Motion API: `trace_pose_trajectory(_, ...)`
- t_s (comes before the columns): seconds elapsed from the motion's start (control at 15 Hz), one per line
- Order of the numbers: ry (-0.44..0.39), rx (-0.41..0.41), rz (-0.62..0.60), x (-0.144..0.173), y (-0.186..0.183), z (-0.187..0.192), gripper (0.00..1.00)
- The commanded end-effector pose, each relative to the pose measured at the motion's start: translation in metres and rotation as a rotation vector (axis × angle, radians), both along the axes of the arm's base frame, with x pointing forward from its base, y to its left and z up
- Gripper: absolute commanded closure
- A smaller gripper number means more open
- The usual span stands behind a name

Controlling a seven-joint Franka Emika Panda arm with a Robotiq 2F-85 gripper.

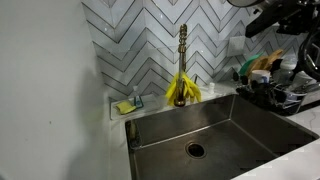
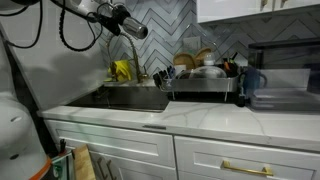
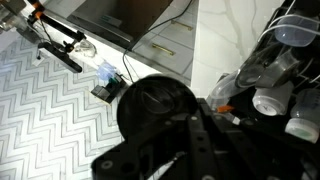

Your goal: Pour the water out of the silver cup into the sink

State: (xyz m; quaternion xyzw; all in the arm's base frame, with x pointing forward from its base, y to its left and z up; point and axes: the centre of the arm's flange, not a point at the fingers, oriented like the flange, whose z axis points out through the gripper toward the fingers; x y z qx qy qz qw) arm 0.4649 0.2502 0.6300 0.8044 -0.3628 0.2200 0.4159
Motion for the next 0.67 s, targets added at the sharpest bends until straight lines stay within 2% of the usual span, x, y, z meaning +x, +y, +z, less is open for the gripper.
trace_pose_trajectory(0.0, 0.004, -0.071, 0.023, 0.01, 0.017, 0.008, 0.99)
trace_pose_trajectory(0.6, -0.036, -0.204, 0.076, 0.009, 0.04, 0.013, 0.99)
